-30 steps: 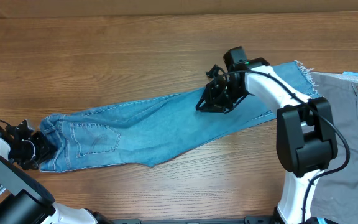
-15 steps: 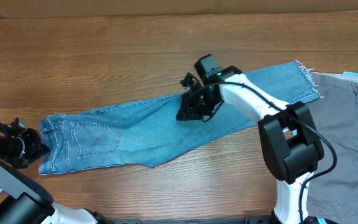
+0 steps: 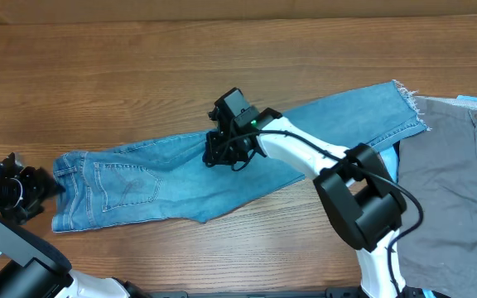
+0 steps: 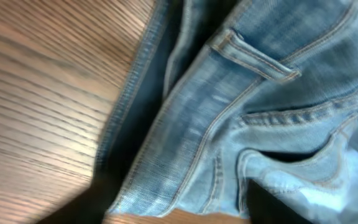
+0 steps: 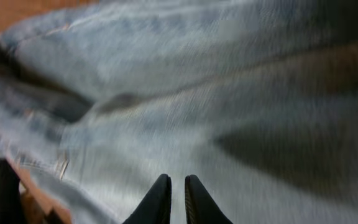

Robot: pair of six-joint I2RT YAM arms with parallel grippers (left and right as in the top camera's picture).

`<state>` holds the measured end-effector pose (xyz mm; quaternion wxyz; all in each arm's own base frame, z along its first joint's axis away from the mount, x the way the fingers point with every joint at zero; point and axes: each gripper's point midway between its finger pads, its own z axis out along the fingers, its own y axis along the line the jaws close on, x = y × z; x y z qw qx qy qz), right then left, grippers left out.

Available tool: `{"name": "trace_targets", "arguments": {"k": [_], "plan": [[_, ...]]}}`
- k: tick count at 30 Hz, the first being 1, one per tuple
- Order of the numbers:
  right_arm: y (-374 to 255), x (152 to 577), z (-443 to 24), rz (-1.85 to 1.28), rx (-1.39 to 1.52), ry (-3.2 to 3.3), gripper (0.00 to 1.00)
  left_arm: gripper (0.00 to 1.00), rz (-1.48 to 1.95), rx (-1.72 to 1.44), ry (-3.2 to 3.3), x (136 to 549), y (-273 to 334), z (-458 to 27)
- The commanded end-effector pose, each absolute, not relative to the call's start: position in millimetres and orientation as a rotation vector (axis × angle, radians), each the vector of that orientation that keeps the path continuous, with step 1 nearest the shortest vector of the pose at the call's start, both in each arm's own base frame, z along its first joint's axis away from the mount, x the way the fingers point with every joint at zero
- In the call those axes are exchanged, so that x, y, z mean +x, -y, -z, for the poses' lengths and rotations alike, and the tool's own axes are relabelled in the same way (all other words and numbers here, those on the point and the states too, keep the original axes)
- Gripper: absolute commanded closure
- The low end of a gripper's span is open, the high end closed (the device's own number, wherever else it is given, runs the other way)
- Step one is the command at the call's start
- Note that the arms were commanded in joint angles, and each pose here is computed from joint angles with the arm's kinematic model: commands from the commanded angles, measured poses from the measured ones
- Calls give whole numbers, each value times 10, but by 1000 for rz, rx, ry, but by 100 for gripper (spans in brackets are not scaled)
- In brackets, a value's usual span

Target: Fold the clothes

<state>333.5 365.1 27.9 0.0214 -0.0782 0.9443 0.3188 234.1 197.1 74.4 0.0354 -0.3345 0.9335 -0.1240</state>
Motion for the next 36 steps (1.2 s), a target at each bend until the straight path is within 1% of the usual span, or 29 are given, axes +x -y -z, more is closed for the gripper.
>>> {"name": "trace_targets", "arguments": {"k": [1, 6, 10, 11, 16, 17, 20, 21, 22, 23, 24, 27, 29, 32, 36], "plan": [[-3658, 3469, -18, -950, -132, -2935, 88, 0, 282, -1085, -2887, 2239, -2082, -702], [-3718, 3564, 172, -969, -139, -2903, 88, 1, 247, -1116, -2871, 2254, -2139, -682], [-3710, 3561, 223, -964, -135, -2911, 88, 29, 283, -1128, -2892, 2220, -2080, -633], [-3711, 3560, 223, -964, -136, -2911, 88, 32, 291, -1133, -2899, 2198, -2057, -605], [-3703, 3542, 230, -963, -134, -2921, 88, 35, 317, -1145, -2915, 2117, -1954, -405], [-3694, 3532, 236, -958, -132, -2928, 88, 37, 320, -1146, -2918, 2104, -1941, -382], [-3684, 3519, 244, -954, -129, -2936, 88, 50, 317, -1147, -2921, 2089, -1932, -352], [-3685, 3519, 244, -954, -129, -2936, 88, 58, 319, -1147, -2921, 2089, -1930, -350], [-3685, 3520, 243, -954, -129, -2935, 88, 76, 320, -1149, -2922, 2085, -1926, -348], [-3685, 3520, 243, -954, -129, -2935, 88, 90, 323, -1150, -2925, 2079, -1919, -349], [-3684, 3519, 244, -954, -129, -2936, 88, 96, 328, -1163, -2935, 2051, -1899, -351], [-3677, 3526, 244, -954, -121, -2937, 88, 96, 306, -1244, -2972, 1909, -1878, -359], [-3659, 3528, 250, -954, -67, -2953, 88, 96, 270, -1337, -2995, 1778, -1875, -368], [-3615, 3526, 265, -950, 52, -2987, 89, 96, 99, -1543, -3030, 1484, -1947, -396], [-3591, 3564, 261, -952, 68, -2981, 89, 96, -146, -1784, -3011, 1170, -2057, -461]]}}
